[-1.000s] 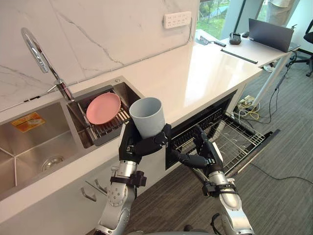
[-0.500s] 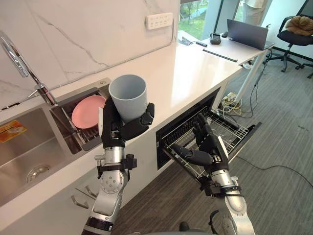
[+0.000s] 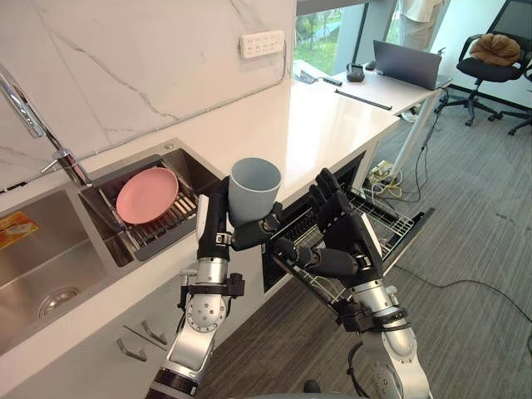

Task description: Walk over to the sink, pick up the cup, carry it to the dishwasher, place the cup inside the dishwasher, then close the dishwasher door

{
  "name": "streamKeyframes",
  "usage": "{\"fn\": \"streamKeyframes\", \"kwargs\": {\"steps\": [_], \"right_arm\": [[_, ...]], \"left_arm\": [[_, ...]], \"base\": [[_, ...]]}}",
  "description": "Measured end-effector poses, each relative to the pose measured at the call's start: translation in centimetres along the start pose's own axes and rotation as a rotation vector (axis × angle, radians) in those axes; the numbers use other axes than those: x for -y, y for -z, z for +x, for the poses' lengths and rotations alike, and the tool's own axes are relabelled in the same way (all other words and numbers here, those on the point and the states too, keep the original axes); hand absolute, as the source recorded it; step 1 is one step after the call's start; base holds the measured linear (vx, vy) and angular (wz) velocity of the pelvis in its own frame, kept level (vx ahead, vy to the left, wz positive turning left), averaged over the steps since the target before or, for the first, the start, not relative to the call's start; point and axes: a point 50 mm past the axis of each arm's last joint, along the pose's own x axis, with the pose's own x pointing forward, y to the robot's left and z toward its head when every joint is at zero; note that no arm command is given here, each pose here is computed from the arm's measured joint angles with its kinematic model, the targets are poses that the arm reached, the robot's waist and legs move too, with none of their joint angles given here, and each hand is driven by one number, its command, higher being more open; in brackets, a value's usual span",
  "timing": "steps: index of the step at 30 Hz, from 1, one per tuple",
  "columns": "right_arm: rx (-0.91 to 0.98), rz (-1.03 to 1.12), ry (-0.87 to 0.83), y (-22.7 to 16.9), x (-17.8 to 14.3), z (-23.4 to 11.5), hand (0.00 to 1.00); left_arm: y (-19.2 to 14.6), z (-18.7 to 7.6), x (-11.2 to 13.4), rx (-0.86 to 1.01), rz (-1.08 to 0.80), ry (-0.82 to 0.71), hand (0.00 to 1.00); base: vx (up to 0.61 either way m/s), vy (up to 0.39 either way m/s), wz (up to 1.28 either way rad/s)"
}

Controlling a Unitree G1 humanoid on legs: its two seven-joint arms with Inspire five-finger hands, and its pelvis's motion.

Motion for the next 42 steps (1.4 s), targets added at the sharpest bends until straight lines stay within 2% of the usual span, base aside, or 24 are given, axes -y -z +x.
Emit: {"fn": "streamKeyframes", "kwargs": {"steps": [19, 20, 38, 39, 42], "right_arm": [[0.008, 0.022, 0.038, 0.2, -1.0, 0.7, 1.0], [0.008, 0.023, 0.04, 0.2, -1.0, 0.7, 0.0], [0.009, 0.018, 0.106, 0.6, -0.6, 0.8, 0.0], [0.011, 0.018, 0.106, 0.6, -0.6, 0.8, 0.0], [0.018, 0.017, 0.106, 0.5, -0.6, 0.8, 0.0]], "left_arm": [[-1.2, -0.8, 3.8, 0.043, -0.037, 0.213, 0.0], [-1.3, -0.8, 3.9, 0.045, -0.043, 0.215, 0.0], [-1.8, -1.1, 4.7, 0.043, -0.109, 0.255, 0.0], [-1.8, -1.1, 4.7, 0.043, -0.111, 0.255, 1.0], [-1.8, -1.1, 4.7, 0.042, -0.122, 0.255, 1.0]], "base": [[-0.02, -0.021, 0.01], [0.0, 0.0, 0.0], [0.0, -0.002, 0.0], [0.0, 0.0, 0.0], [0.0, 0.0, 0.0]]}}
